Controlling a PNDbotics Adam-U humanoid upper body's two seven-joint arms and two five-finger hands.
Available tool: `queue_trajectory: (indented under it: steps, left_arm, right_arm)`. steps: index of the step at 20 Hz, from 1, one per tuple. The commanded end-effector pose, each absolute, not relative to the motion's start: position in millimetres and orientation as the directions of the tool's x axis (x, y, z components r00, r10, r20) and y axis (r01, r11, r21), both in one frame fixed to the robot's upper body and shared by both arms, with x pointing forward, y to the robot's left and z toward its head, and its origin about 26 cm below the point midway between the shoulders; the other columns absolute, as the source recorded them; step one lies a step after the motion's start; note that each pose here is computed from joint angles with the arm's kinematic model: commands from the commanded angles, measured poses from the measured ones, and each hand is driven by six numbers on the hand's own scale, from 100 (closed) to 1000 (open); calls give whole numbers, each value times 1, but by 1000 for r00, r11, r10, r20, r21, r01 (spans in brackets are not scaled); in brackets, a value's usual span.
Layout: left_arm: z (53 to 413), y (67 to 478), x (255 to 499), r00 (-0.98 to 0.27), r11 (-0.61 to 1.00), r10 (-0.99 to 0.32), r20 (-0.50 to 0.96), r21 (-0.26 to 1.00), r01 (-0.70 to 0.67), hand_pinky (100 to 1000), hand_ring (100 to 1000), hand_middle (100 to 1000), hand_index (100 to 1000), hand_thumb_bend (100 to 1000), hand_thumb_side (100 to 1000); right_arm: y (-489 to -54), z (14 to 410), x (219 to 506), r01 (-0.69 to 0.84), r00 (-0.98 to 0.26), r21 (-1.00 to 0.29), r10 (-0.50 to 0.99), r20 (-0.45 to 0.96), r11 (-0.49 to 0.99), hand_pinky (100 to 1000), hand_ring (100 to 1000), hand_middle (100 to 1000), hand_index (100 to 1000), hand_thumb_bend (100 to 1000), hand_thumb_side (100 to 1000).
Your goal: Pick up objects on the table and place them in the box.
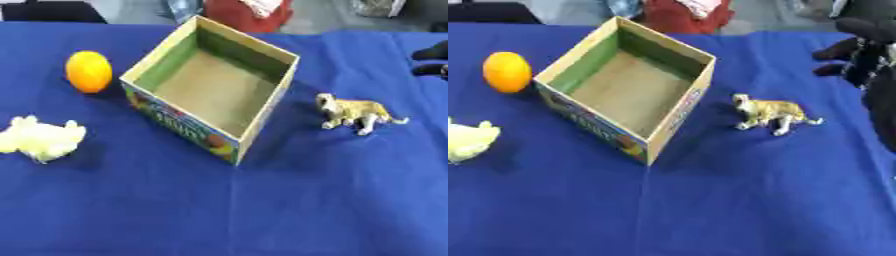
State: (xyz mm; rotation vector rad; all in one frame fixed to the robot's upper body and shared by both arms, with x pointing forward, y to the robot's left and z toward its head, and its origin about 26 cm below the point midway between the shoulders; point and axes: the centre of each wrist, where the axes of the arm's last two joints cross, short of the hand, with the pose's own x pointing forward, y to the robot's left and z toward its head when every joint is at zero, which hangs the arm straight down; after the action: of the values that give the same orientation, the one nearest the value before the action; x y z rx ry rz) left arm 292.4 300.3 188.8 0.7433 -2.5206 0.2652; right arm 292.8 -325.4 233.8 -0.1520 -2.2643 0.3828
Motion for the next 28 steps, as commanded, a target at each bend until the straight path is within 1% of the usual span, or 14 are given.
queue_trajectory:
  steps: [1, 8, 10, 14, 20, 24, 28]
  left_arm:
    - [195, 303, 290, -733, 827, -470, 491, -46, -561, 498, 715, 703, 951, 247, 1000]
    - [195, 303, 290, -734, 828, -468, 492, -45, -559, 499, 715, 702, 951, 247, 1000]
    - [195, 303, 290, -734, 828, -468, 492, -44, -559, 499, 714, 702, 951, 247, 1000]
    - [196, 303, 290, -736, 830, -471, 487, -39, -556, 499, 715, 703, 951, 246, 1000]
    - [202, 305, 291, -742, 835, -485, 464, -7, -550, 499, 716, 704, 950, 245, 1000]
    - [206, 306, 291, -748, 839, -494, 443, 19, -544, 500, 717, 705, 950, 244, 1000]
    - [210, 307, 291, -749, 840, -505, 429, 46, -540, 501, 719, 706, 949, 240, 1000]
  right_arm:
    - [-326, 243, 289, 1, -681, -343, 252, 688, 939, 696, 743, 589, 871, 100, 1000]
    - [-328, 249, 289, 29, -681, -346, 272, 680, 938, 697, 749, 595, 870, 100, 1000]
    - [-328, 254, 289, 49, -681, -361, 296, 670, 931, 697, 752, 598, 870, 100, 1000]
    - [-330, 271, 293, 120, -682, -430, 389, 619, 895, 696, 757, 607, 870, 100, 1000]
    - [-335, 303, 306, 237, -672, -580, 562, 481, 780, 700, 776, 651, 879, 100, 1000]
    - [-339, 323, 315, 310, -650, -677, 669, 362, 668, 707, 791, 688, 883, 100, 1000]
    - [-340, 339, 325, 347, -612, -774, 753, 240, 529, 711, 808, 729, 888, 100, 1000]
